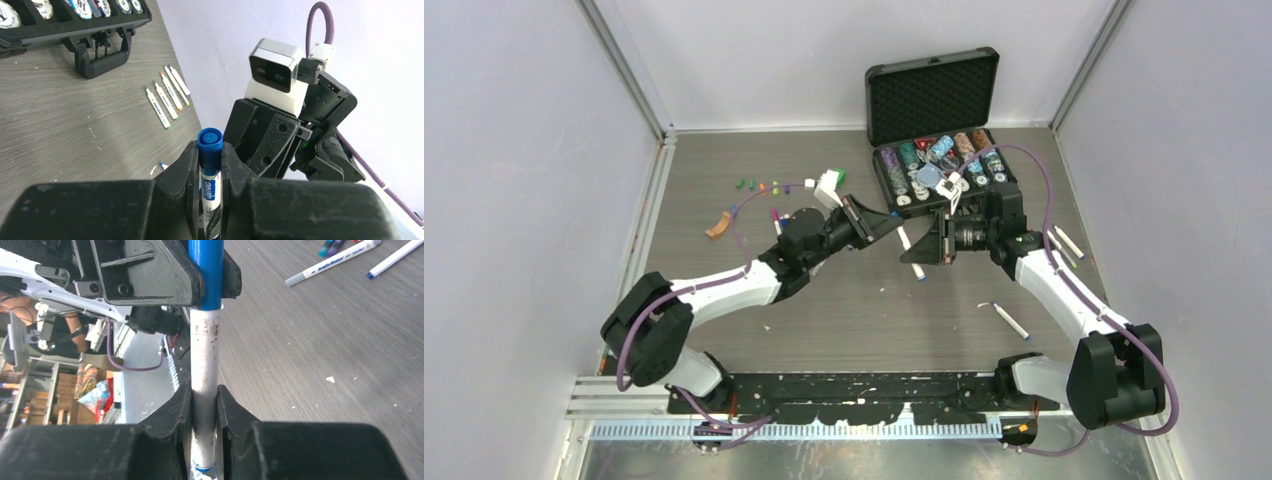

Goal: Open the pen caps
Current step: Open the pen cap from the pen.

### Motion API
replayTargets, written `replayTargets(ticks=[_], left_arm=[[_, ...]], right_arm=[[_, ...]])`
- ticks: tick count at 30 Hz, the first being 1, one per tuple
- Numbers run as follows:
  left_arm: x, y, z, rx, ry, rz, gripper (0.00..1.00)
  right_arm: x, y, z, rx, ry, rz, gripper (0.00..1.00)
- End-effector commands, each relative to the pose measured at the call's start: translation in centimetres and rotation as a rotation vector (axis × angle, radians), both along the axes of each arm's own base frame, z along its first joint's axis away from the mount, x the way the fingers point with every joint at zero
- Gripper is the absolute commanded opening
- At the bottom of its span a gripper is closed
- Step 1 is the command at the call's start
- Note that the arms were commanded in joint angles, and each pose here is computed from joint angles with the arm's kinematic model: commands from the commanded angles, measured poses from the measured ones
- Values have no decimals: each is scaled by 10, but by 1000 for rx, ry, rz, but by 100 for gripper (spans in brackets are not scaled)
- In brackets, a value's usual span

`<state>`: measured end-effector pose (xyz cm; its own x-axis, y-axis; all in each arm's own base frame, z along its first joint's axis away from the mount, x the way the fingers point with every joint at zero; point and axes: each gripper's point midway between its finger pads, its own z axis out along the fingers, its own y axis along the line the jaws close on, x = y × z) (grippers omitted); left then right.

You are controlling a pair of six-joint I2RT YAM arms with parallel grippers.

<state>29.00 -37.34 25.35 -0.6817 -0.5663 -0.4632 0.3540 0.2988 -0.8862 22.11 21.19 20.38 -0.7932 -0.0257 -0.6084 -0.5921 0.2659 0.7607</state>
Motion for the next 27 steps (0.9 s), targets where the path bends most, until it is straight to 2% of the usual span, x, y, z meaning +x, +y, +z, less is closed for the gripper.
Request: replayTargets(ticks=[1, 8, 18, 27], left_arm=[[71, 76, 64, -89, -148, 317, 0], [83, 114, 88, -75, -196, 418, 0], [83, 172, 94, -94, -188, 544, 0], [82, 207, 97, -144, -171, 606, 0]], right_arm=[[-20, 1, 6, 2, 4, 68, 0], [-23, 1, 6, -12, -4, 80, 0], [-26, 3, 6, -11, -7, 93, 0], [-29, 1, 5, -34, -33, 104, 0]])
